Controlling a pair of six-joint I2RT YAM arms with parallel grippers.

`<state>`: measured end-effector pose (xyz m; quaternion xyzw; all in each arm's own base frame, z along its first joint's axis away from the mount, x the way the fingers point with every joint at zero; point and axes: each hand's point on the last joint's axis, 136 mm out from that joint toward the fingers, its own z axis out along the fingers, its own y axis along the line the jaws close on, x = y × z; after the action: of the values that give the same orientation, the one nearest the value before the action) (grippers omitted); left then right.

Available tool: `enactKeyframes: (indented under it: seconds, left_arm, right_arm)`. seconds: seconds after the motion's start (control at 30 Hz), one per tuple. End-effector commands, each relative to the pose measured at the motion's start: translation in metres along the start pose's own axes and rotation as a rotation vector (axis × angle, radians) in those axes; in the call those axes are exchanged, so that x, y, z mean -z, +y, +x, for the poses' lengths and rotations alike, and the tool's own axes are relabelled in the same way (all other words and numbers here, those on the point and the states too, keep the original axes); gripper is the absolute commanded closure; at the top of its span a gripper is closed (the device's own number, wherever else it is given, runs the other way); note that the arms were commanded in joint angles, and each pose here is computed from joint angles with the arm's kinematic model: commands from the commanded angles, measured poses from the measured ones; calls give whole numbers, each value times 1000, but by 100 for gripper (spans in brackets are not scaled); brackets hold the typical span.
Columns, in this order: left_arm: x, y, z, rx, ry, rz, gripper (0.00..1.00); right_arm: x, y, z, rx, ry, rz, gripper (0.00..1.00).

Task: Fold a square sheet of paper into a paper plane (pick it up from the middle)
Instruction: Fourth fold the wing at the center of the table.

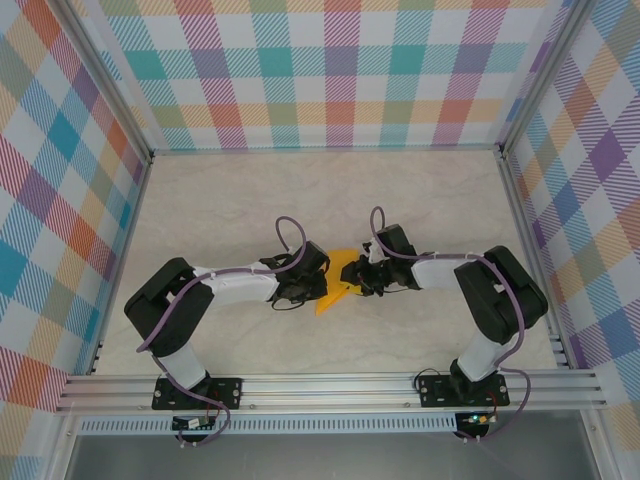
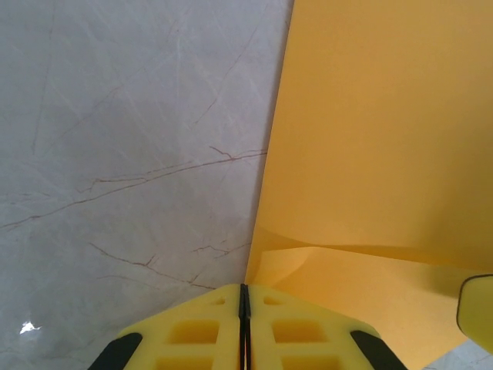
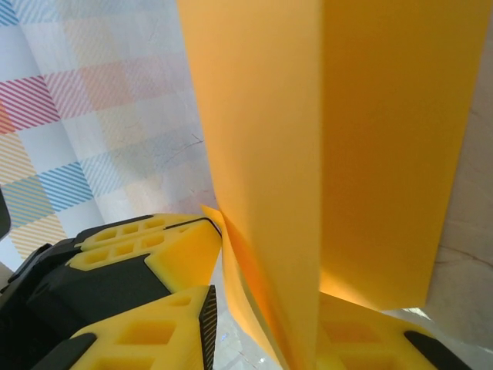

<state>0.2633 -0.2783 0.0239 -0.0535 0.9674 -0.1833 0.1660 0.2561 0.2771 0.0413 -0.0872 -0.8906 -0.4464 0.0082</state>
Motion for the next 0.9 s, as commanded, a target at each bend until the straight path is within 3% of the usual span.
enactKeyframes:
  seconds: [0.0, 0.17, 0.43, 0.73, 0.87]
  left_arm:
    - [-4, 7, 1, 4, 1, -37, 90]
    - [-4, 7, 1, 3, 5, -36, 90]
    - [9, 5, -4, 10, -19, -26, 88]
    - [72, 12, -26, -25, -148, -46, 76]
    - [100, 11, -37, -34, -222, -12, 62]
  right_arm:
    - [-3, 12, 1, 65, 21, -51, 70]
    - [-4, 8, 2, 65, 25, -45, 71]
    - [-7, 4, -5, 37, -2, -21, 93]
    - [37, 16, -12, 40, -172, 93, 100]
    - [57, 26, -7, 25, -223, 142, 100]
